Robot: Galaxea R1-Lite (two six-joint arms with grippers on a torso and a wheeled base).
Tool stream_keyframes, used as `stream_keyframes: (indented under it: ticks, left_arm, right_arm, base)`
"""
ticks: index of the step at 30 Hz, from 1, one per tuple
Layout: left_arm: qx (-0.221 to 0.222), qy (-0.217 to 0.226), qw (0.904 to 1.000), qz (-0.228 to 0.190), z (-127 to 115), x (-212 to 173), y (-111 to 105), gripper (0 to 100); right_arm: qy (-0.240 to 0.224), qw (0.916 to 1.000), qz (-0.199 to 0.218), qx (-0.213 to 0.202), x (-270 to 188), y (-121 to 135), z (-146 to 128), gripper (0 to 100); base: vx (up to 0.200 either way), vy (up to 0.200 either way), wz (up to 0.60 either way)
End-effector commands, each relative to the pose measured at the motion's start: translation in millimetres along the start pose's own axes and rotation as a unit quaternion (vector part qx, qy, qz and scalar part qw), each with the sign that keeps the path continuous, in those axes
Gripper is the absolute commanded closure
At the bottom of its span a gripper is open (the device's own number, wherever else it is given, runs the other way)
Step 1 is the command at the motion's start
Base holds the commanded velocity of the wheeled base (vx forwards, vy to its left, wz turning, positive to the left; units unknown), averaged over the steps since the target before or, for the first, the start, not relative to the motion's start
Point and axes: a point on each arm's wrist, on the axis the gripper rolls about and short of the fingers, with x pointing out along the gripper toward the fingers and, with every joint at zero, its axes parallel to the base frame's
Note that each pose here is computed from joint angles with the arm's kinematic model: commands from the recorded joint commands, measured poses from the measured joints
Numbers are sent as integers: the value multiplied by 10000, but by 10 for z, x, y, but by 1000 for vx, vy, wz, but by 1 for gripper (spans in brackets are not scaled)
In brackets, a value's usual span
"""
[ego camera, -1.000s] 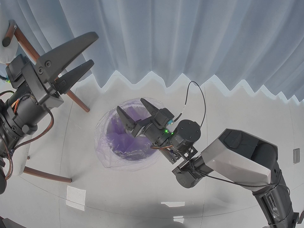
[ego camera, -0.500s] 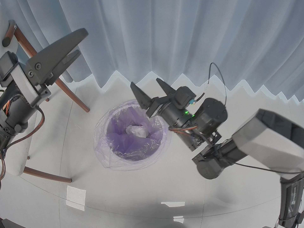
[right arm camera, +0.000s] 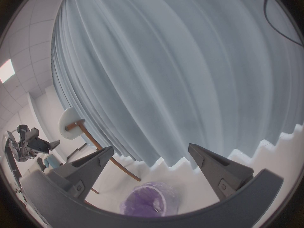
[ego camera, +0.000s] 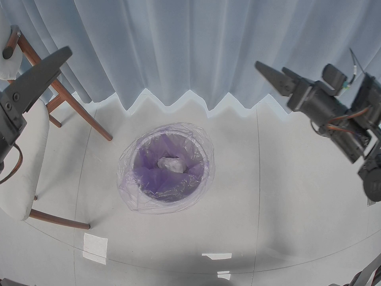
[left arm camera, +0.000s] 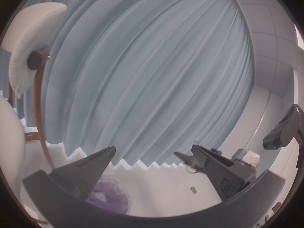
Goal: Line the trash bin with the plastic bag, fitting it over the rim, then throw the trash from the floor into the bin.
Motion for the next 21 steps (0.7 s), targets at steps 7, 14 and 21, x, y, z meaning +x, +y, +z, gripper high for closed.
stream_keyframes:
  ticks: [7, 14, 21]
  left_arm:
    - [1226, 319, 9602, 2488, -154, -1920, -476, 0]
    - [1554, 561, 9526, 2556, -912, -2191, -418, 0]
    - [1802, 1174, 9287, 3022, -1505, -2214, -67, 0]
  right_arm:
    - [73, 9794, -1778, -953, -3093, 297, 193, 0]
    - [555, 9627, -2160, -1533, -3371, 229, -582, 0]
    - [1087, 9614, -2057, -1468, -3411, 136, -942, 0]
  base:
    - [0, 0, 0]
    - [0, 0, 0]
    - [0, 0, 0]
